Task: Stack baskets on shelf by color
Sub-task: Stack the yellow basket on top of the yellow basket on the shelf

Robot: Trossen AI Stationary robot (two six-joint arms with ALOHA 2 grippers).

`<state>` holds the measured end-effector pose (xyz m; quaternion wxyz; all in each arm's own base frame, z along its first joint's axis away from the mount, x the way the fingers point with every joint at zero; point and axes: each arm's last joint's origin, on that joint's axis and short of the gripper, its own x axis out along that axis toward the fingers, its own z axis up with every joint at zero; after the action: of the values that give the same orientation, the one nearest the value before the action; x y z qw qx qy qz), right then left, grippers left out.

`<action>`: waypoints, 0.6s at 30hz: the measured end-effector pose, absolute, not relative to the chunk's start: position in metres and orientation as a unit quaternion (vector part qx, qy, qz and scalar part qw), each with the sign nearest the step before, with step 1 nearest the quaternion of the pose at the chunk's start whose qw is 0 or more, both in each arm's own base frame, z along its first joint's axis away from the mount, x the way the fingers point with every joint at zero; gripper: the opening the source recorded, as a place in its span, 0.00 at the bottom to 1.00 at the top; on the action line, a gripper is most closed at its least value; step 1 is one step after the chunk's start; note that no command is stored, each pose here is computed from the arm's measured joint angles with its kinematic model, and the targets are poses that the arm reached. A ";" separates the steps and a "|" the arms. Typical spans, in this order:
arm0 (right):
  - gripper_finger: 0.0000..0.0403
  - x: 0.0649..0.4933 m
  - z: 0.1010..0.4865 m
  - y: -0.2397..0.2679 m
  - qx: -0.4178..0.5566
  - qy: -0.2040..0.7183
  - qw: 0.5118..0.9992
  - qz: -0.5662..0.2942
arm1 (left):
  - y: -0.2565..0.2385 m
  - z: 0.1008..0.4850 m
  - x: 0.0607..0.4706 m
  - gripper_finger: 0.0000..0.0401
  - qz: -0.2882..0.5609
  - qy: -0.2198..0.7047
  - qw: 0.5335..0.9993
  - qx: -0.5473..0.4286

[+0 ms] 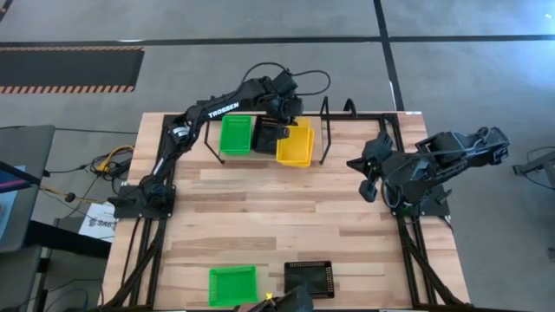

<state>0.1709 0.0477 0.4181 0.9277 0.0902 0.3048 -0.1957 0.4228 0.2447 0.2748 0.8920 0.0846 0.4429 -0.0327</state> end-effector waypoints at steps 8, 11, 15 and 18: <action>0.00 0.170 0.418 0.047 0.091 0.303 0.928 -0.196 | 0.244 0.270 0.425 0.00 -0.036 0.440 0.892 0.095; 0.00 0.171 0.418 0.048 0.091 0.303 0.928 -0.197 | 0.245 0.271 0.426 0.00 -0.033 0.433 0.895 0.100; 0.00 0.171 0.418 0.047 0.093 0.303 0.928 -0.198 | 0.244 0.271 0.427 0.00 -0.029 0.434 0.895 0.094; 0.00 0.171 0.418 0.047 0.098 0.302 0.927 -0.200 | 0.242 0.271 0.429 0.00 -0.026 0.437 0.893 0.104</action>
<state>0.1705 0.0474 0.4183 0.9270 0.0982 0.3016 -0.2000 0.4285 0.2417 0.2709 0.8931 0.1042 0.4369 -0.0260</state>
